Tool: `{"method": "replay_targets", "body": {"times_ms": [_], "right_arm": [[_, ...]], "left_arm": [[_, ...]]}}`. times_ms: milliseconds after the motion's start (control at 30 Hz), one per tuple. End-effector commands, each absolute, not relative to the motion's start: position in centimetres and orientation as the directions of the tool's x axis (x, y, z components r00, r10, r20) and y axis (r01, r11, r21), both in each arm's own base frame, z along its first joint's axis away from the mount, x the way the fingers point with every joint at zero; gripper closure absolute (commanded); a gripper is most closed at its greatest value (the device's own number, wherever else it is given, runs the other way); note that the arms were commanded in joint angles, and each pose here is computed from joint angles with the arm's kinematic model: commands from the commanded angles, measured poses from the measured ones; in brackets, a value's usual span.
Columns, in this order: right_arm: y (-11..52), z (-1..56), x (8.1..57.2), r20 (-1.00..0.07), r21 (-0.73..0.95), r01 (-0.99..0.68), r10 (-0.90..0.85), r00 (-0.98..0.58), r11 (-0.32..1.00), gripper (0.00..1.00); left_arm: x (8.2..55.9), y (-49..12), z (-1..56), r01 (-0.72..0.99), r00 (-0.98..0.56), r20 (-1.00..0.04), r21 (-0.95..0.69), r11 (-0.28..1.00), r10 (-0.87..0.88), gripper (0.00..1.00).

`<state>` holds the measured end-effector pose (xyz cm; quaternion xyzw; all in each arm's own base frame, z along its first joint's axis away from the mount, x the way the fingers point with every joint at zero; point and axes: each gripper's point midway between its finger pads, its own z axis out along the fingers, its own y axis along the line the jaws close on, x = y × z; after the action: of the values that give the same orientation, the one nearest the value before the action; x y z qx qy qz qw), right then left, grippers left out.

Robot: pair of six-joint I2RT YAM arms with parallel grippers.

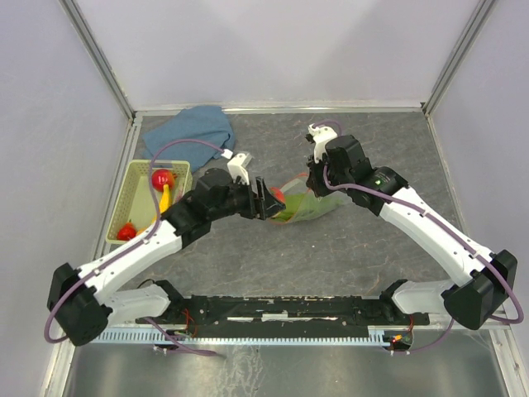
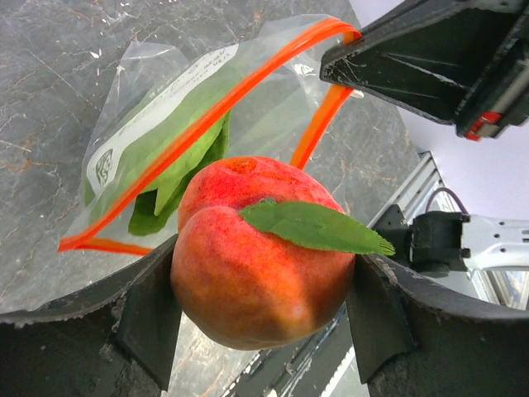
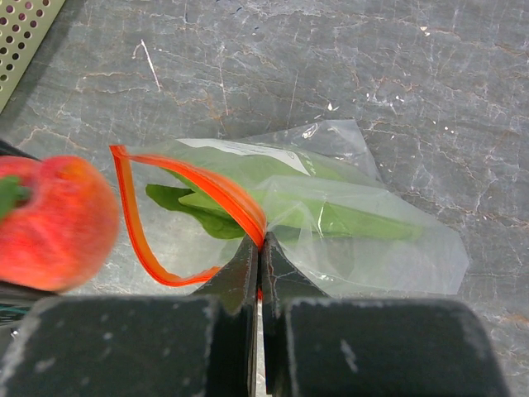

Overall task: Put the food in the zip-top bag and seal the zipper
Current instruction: Place the fake fruit in the zipper food storage bag.

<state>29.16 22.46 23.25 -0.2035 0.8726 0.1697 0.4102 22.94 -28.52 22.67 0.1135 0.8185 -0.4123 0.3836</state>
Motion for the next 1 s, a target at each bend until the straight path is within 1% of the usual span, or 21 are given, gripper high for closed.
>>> {"method": "replay_targets", "body": {"times_ms": [0,233,433,600,800,867,900,967], "right_arm": [[23.3,26.6,29.2,-0.833,0.168,-0.521,-0.162,-0.529,0.837,0.98],[23.8,27.1,28.6,-0.837,0.188,-0.552,-0.162,-0.523,0.812,0.98],[24.4,27.3,28.1,-0.836,0.212,-0.583,-0.163,-0.524,0.784,0.99],[24.9,27.7,27.5,-0.841,0.232,-0.61,-0.16,-0.518,0.757,0.98],[25.2,27.6,27.3,-0.841,0.243,-0.625,-0.16,-0.517,0.741,0.98],[25.2,27.6,27.3,-0.842,0.245,-0.625,-0.158,-0.516,0.741,0.98],[25.1,27.7,27.3,-0.843,0.243,-0.624,-0.155,-0.514,0.743,0.97],[25.0,27.7,27.3,-0.845,0.24,-0.621,-0.154,-0.511,0.747,0.97]], "left_arm": [[25.2,-30.8,24.3,0.533,-0.609,-0.773,-0.564,0.631,-0.177,0.51],[26.8,-32.4,22.1,0.507,-0.621,-0.769,-0.543,0.67,-0.153,0.51],[28.5,-32.1,20.9,0.448,-0.614,-0.77,-0.52,0.727,-0.172,0.48],[29.2,-32.7,20.0,0.413,-0.635,-0.749,-0.536,0.736,-0.189,0.44],[29.3,-34.4,19.2,0.424,-0.659,-0.733,-0.549,0.72,-0.171,0.35],[29.3,-34.7,19.2,0.424,-0.662,-0.73,-0.552,0.718,-0.171,0.3],[29.2,-34.7,19.2,0.423,-0.662,-0.729,-0.553,0.718,-0.172,0.25],[29.3,-34.6,19.4,0.421,-0.659,-0.731,-0.553,0.72,-0.176,0.19]]}}
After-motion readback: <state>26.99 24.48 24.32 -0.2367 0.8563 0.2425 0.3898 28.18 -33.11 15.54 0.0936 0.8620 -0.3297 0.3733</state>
